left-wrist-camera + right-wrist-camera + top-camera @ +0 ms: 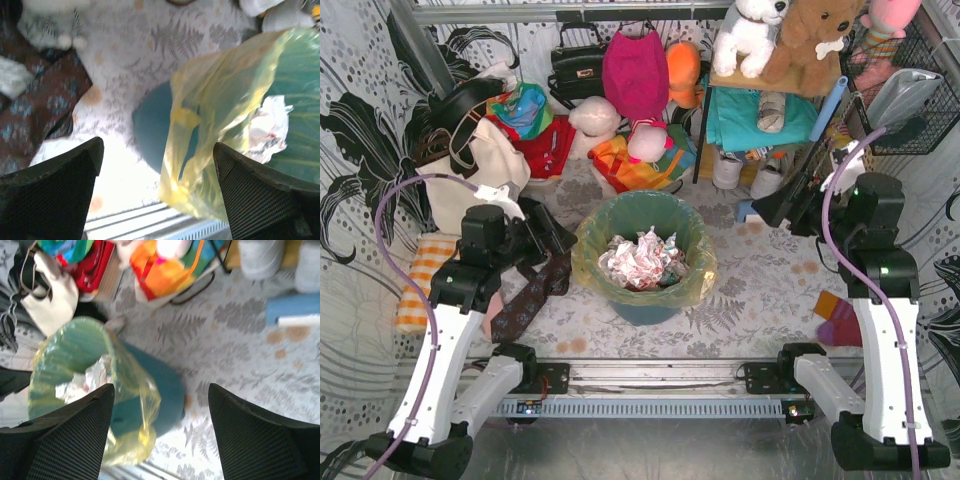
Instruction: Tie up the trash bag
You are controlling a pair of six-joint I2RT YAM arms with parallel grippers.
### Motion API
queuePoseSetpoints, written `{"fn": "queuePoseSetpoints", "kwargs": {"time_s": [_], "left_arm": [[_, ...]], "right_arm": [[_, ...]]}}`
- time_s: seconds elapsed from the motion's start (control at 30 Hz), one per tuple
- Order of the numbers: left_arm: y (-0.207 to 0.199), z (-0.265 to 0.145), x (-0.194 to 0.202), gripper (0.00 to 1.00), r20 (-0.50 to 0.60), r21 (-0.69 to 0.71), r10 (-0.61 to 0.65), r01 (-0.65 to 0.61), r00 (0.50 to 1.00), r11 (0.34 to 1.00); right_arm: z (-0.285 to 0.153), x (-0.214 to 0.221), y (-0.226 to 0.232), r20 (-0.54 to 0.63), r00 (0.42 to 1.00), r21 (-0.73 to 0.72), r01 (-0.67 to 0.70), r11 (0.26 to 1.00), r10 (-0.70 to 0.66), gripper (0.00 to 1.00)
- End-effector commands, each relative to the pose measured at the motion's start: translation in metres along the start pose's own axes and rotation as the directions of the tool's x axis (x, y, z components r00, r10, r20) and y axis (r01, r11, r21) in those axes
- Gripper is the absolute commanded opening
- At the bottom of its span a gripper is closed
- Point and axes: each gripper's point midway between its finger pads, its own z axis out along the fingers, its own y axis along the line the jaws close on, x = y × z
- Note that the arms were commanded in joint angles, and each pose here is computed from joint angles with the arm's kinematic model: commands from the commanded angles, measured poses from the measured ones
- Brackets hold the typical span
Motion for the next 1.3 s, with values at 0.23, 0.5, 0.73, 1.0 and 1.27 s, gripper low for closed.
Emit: {"fn": "queuePoseSetpoints", "kwargs": {"time_s": [0.23, 0.5, 0.73, 1.0, 1.27], "left_arm": [[0.022, -0.018, 0.049, 0.91, -0.102, -0.099, -0.162, 0.152, 0.981, 0.983], [0.007, 0.000, 0.049, 0.87, -0.126, 0.005, -0.165, 0.167, 0.978, 0.986], [0.015, 0.017, 0.050, 0.82, -0.138, -0.006, -0.141, 0.141, 0.980, 0.990], [0.001, 0.030, 0.062, 0.71, -0.205, 0.110, -0.141, 0.166, 0.969, 0.980], [-0.012, 0.036, 0.072, 0.73, -0.239, 0.201, -0.168, 0.218, 0.956, 0.955]], "right_arm": [[-0.030, 0.091, 0.002, -0.272, 0.955, -0.034, -0.132, 0.991, 0.118, 0.73], [-0.031, 0.098, -0.002, -0.281, 0.951, -0.020, -0.136, 0.990, 0.125, 0.73], [-0.028, 0.106, -0.005, -0.292, 0.946, -0.020, -0.151, 0.988, 0.138, 0.73], [-0.024, 0.122, -0.011, -0.317, 0.933, -0.019, -0.184, 0.983, 0.169, 0.73], [-0.018, 0.132, -0.014, -0.331, 0.923, -0.027, -0.214, 0.976, 0.194, 0.73]]}}
